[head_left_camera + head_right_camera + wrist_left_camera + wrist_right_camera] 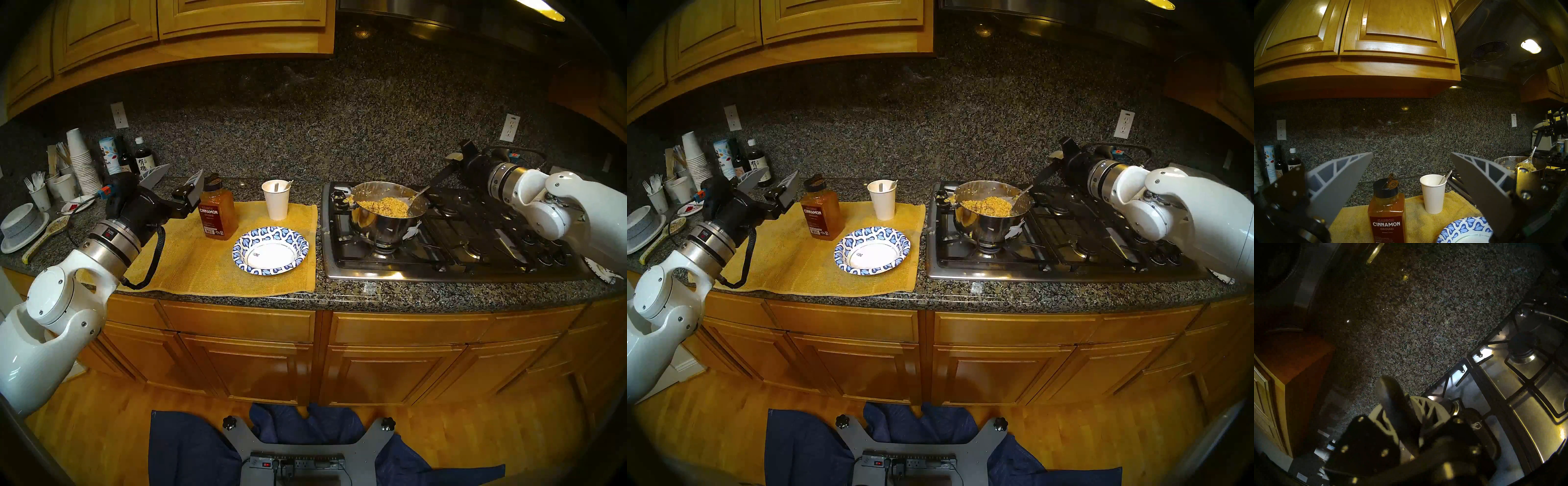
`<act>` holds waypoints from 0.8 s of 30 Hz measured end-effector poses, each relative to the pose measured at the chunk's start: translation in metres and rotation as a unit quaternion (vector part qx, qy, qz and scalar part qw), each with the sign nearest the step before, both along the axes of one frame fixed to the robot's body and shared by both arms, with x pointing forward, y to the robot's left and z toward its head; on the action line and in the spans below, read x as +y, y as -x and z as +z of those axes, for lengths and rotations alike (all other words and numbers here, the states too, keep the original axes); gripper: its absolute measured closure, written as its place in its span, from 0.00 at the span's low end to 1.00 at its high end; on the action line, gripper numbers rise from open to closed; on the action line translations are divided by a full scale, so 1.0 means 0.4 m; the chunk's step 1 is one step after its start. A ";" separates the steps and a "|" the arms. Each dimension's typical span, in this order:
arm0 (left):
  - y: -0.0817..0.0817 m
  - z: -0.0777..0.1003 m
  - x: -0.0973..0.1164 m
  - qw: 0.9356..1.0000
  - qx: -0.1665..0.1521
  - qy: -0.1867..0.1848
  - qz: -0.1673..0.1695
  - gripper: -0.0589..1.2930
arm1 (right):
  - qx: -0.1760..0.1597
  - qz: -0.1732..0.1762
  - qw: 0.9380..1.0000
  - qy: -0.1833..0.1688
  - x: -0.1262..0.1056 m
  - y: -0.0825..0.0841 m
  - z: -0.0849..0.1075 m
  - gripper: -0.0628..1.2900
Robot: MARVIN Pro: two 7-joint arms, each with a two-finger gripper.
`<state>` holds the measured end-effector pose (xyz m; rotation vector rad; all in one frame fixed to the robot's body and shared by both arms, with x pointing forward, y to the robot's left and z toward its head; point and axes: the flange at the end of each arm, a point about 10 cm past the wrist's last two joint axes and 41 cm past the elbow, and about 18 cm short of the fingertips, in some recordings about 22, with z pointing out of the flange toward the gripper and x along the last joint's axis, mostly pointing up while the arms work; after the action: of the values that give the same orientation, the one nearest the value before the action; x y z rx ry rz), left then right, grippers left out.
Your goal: Scoop oatmeal into bowl, add cinnamon, and put a spoon inside bowl
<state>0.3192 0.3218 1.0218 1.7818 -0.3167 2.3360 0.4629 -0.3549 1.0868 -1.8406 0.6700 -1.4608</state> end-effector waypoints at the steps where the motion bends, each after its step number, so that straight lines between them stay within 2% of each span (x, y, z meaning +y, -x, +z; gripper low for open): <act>1: 0.000 0.000 0.000 1.000 0.000 0.000 0.000 0.04 | 0.000 -0.001 1.000 0.002 0.001 -0.004 0.002 0.89; 6: 0.000 0.000 0.000 1.000 0.000 0.000 0.000 0.04 | -0.001 0.000 1.000 0.017 0.015 -0.031 0.009 0.90; 11: 0.000 0.000 0.000 1.000 0.000 0.000 0.000 0.04 | 0.000 0.016 0.999 0.047 0.037 -0.038 0.000 0.91; 17: 0.000 0.000 0.000 1.000 0.000 0.000 0.000 0.04 | 0.008 0.031 0.994 0.103 0.060 -0.017 -0.034 0.92; 24: 0.000 0.000 0.000 1.000 0.000 0.000 0.000 0.04 | 0.011 0.026 0.991 0.134 0.057 0.009 -0.046 0.93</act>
<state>0.3192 0.3219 1.0220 1.7812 -0.3170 2.3366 0.4592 -0.3323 1.0683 -2.0627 0.4489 -1.5586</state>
